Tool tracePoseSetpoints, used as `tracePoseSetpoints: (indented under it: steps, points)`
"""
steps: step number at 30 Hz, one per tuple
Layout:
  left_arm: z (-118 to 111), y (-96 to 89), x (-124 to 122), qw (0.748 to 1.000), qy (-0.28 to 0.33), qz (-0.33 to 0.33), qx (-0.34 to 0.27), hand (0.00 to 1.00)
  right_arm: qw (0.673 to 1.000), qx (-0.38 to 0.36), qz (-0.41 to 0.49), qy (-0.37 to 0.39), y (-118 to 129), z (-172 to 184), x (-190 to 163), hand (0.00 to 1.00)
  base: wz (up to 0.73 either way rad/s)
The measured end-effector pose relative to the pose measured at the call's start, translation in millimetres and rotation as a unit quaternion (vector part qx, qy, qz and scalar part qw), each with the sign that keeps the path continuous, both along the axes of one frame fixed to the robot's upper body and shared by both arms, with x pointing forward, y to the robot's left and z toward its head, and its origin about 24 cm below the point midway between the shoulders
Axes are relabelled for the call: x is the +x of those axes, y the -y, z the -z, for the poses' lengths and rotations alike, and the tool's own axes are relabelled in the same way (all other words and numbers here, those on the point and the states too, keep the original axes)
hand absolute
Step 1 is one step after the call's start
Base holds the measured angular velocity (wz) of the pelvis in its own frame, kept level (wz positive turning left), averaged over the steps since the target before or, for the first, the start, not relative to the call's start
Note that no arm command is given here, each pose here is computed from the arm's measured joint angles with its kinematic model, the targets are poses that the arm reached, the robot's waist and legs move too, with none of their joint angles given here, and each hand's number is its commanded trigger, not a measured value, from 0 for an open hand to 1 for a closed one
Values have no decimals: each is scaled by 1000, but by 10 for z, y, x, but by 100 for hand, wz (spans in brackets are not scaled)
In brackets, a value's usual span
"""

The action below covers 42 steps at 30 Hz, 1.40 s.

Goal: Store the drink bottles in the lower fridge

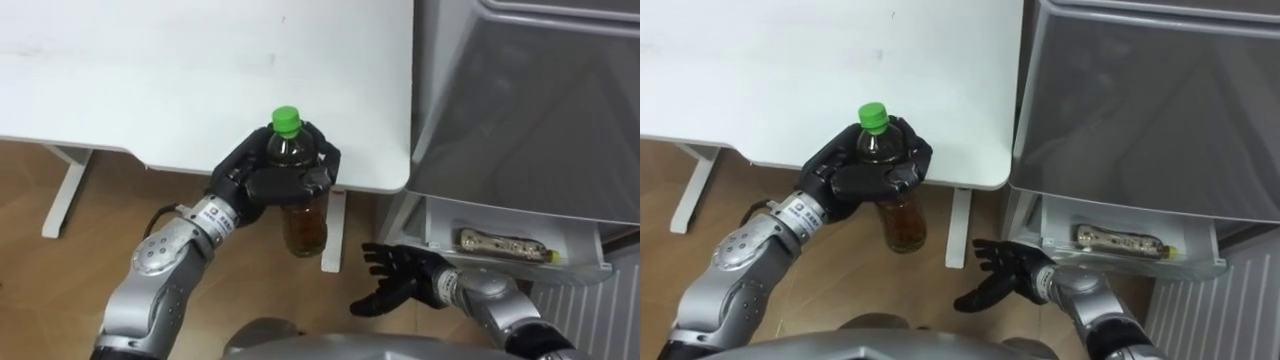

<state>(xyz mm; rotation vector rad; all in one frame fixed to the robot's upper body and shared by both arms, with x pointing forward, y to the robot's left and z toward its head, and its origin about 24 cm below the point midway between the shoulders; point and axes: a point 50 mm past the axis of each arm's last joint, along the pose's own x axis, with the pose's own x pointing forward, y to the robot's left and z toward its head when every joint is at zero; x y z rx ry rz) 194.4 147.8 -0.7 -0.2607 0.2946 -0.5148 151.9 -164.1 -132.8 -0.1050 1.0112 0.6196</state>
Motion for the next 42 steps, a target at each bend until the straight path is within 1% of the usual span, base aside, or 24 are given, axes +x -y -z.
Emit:
tracePoseSetpoints:
  steps: [12, 18, 23, 29, 34, 38, 42]
  points:
    - [-2, -16, -6, 1000, 1, 10, 3, 100, 1000, 11, -4, 1, -28, -14, 13, 0, 0]
    - [-1, -14, -9, 1000, 1, 14, 2, 100, 999, 34, -5, 5, -92, -40, 37, 0, 0]
    - [18, 53, -25, 1000, -3, 24, -3, 100, 996, 71, -27, 45, -249, -182, 169, 0, 0]
    - [30, 132, -44, 999, -5, 39, -6, 100, 990, 106, -62, 62, -414, -275, 202, 0, 0]
    - [45, 164, -50, 999, -2, 50, 19, 100, 988, 124, -75, 56, -466, -284, 181, 0, -3]
    - [60, 195, -61, 997, -1, 61, 37, 100, 985, 134, -84, 69, -500, -339, 190, 0, -4]
    - [71, 240, -76, 996, -1, 72, 43, 100, 981, 150, -95, 76, -536, -387, 182, 0, -1]
